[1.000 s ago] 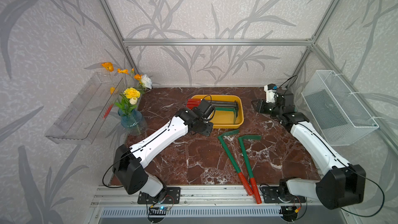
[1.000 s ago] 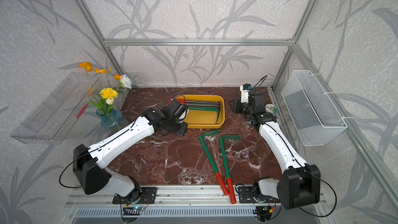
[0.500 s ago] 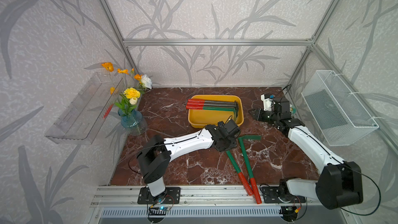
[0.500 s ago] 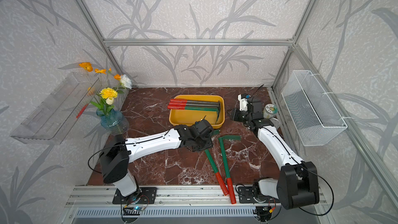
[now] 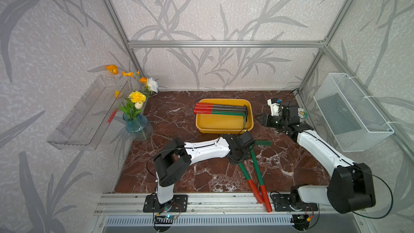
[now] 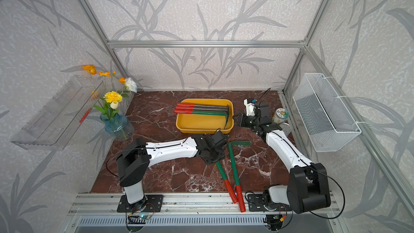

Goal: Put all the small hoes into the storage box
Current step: Pick up the hoe from the center of the board.

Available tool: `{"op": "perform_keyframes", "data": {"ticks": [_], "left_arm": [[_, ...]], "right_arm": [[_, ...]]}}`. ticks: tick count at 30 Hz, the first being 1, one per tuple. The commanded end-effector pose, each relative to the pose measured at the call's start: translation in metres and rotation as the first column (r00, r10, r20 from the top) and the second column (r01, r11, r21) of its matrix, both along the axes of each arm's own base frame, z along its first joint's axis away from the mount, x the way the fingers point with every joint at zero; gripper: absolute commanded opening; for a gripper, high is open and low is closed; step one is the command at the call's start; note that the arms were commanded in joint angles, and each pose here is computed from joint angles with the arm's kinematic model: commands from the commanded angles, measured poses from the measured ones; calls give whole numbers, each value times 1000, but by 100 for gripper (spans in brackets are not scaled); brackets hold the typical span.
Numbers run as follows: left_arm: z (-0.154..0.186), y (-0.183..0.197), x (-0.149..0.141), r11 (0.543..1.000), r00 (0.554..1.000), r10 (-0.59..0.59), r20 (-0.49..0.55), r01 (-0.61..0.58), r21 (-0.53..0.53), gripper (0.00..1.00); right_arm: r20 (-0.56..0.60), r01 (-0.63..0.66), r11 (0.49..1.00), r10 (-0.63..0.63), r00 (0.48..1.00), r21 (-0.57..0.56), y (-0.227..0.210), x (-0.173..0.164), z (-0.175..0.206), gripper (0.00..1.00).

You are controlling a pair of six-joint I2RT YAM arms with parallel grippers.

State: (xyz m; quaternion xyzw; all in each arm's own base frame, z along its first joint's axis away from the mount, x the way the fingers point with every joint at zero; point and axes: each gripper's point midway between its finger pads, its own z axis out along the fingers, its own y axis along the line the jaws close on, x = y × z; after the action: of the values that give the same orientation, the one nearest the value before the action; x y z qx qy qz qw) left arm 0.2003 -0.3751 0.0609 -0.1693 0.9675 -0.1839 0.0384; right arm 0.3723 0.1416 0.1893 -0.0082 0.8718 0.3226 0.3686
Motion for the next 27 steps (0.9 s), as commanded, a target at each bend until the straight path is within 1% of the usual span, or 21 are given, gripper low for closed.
{"op": "perform_keyframes", "data": {"ticks": [1, 10, 15, 20, 23, 27], "left_arm": [[-15, 0, -5, 1000, 999, 20, -43, -19, 20, 50], [-34, 11, -15, 998, 996, 41, -81, -38, 41, 49], [-52, 12, -21, 998, 992, 43, -120, -38, 45, 44], [-62, 12, -21, 998, 990, 42, -134, -35, 53, 42], [-64, 11, -20, 998, 990, 39, -139, -32, 51, 36], [-74, 12, -24, 998, 988, 14, -157, -5, 57, 24]], "right_arm": [[30, -6, 1000, 6, 1000, 8, 0, 4, 6, 42], [30, 10, 1000, -11, 1000, 16, -6, 5, 5, 42], [22, 14, 1000, -15, 1000, 24, -6, 5, 2, 42], [27, 21, 999, -21, 999, 28, -8, 5, 2, 41], [28, 24, 999, -24, 999, 32, -9, 5, 2, 41], [26, 26, 999, -27, 999, 39, -12, 7, 0, 41]]}}
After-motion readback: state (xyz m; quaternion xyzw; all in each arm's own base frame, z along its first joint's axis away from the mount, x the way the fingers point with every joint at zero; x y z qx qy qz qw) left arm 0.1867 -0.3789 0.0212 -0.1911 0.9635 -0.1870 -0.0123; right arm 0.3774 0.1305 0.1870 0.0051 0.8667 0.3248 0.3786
